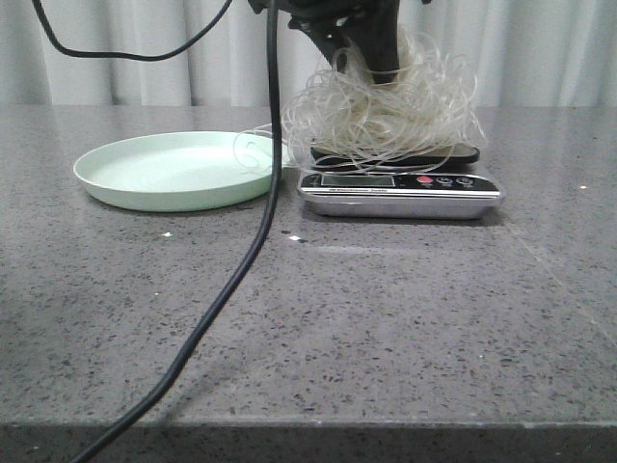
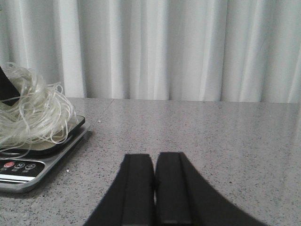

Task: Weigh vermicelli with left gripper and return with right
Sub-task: 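Lower the vermicelli onto the scale pan and open the left gripper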

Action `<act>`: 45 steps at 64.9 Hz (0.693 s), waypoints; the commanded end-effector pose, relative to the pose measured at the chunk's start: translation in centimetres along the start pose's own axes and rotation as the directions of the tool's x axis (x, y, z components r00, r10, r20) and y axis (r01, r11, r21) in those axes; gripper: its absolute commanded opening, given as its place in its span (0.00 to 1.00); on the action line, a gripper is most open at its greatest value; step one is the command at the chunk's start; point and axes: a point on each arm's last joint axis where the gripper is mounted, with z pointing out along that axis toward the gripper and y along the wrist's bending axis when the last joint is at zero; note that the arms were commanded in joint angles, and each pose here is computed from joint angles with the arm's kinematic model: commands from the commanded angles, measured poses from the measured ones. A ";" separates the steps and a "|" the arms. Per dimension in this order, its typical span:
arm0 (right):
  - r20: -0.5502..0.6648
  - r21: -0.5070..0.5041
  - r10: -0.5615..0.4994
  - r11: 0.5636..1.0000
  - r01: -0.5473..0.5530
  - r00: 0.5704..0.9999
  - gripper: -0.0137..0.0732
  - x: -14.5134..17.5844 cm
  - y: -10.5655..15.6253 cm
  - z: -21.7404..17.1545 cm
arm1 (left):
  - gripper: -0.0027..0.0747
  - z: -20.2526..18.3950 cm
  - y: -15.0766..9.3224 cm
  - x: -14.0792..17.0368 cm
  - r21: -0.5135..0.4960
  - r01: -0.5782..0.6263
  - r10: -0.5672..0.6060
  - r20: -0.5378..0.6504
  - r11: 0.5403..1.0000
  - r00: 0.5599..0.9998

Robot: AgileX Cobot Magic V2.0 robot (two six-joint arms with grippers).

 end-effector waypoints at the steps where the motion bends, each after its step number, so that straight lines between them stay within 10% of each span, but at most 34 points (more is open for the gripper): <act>1: 0.095 0.004 -0.019 1.000 0.018 0.995 0.35 -1.0 0.0 -0.2 | 0.57 -4.4 -0.8 -2.3 0.016 -0.003 0.001 0.159 1.000 0.987; 45: 0.095 0.004 -0.019 1.000 0.018 0.995 0.35 -1.0 0.0 -0.2 | 0.56 -20.0 -0.8 -3.2 -0.127 -0.063 0.103 0.339 0.990 0.935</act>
